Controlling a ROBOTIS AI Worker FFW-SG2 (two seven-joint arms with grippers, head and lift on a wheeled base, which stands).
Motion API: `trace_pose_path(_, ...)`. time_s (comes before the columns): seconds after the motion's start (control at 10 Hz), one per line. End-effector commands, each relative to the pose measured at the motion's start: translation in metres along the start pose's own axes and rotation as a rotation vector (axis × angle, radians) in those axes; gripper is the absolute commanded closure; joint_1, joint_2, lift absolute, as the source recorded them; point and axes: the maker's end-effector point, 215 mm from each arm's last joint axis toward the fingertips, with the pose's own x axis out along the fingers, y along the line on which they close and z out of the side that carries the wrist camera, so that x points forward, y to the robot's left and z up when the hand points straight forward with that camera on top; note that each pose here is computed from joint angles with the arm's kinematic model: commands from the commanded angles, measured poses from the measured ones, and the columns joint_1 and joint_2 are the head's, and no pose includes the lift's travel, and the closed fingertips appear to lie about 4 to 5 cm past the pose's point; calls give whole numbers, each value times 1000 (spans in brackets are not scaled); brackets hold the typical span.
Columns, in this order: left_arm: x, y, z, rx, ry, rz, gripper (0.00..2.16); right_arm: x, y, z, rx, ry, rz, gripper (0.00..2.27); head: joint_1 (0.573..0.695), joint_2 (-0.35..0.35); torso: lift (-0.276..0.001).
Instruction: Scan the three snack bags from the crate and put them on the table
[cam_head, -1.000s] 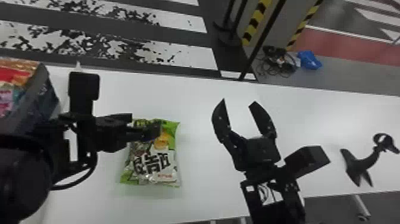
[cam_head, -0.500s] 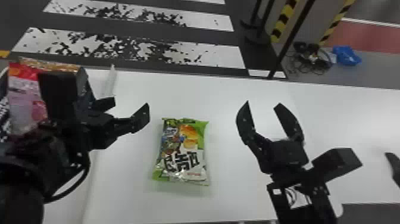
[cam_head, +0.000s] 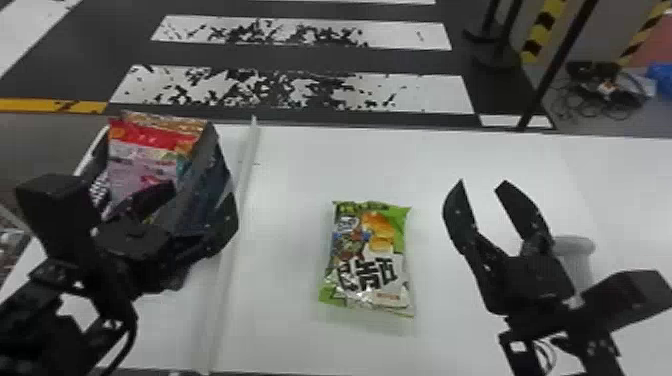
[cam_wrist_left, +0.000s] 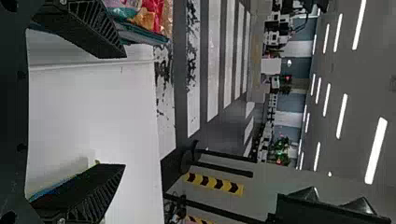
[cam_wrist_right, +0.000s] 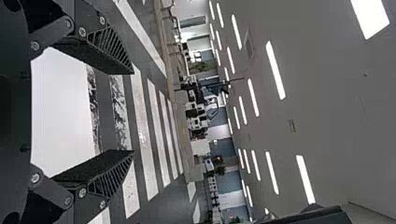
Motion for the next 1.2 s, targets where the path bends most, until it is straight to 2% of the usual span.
trace_pose_path(0.0, -22, 18, -4, -12, 9, 27, 33, -3, 21, -15, 22, 28, 33, 583, 695, 55, -94)
trace_pose_path(0.2, -37, 29, -8, -18, 17, 35, 33, -10, 44, -45, 5, 108, 89, 542, 695, 122, -94)
trace_pose_path(0.3, -42, 35, -10, -29, 20, 39, 33, -23, 63, -60, 2, 146, 132, 448, 695, 160, -94)
trace_pose_path(0.4, -47, 39, -11, -34, 23, 43, 33, -38, 81, -76, -13, 189, 176, 448, 695, 204, -94)
trace_pose_path(0.6, -58, 50, -15, -42, 32, 57, 33, -70, 124, -117, -98, 299, 281, 448, 695, 295, -94)
trace_pose_path(0.7, -65, 59, -19, -53, 40, 70, 33, -85, 140, -137, -154, 347, 318, 367, 695, 350, -94)
trace_pose_path(0.9, -81, 78, -28, -74, 54, 95, 33, -102, 153, -174, -250, 422, 350, 360, 695, 350, -94)
trace_pose_path(1.1, -93, 94, -32, -81, 56, 124, 33, -100, 141, -188, -295, 465, 330, 356, 695, 350, -94)
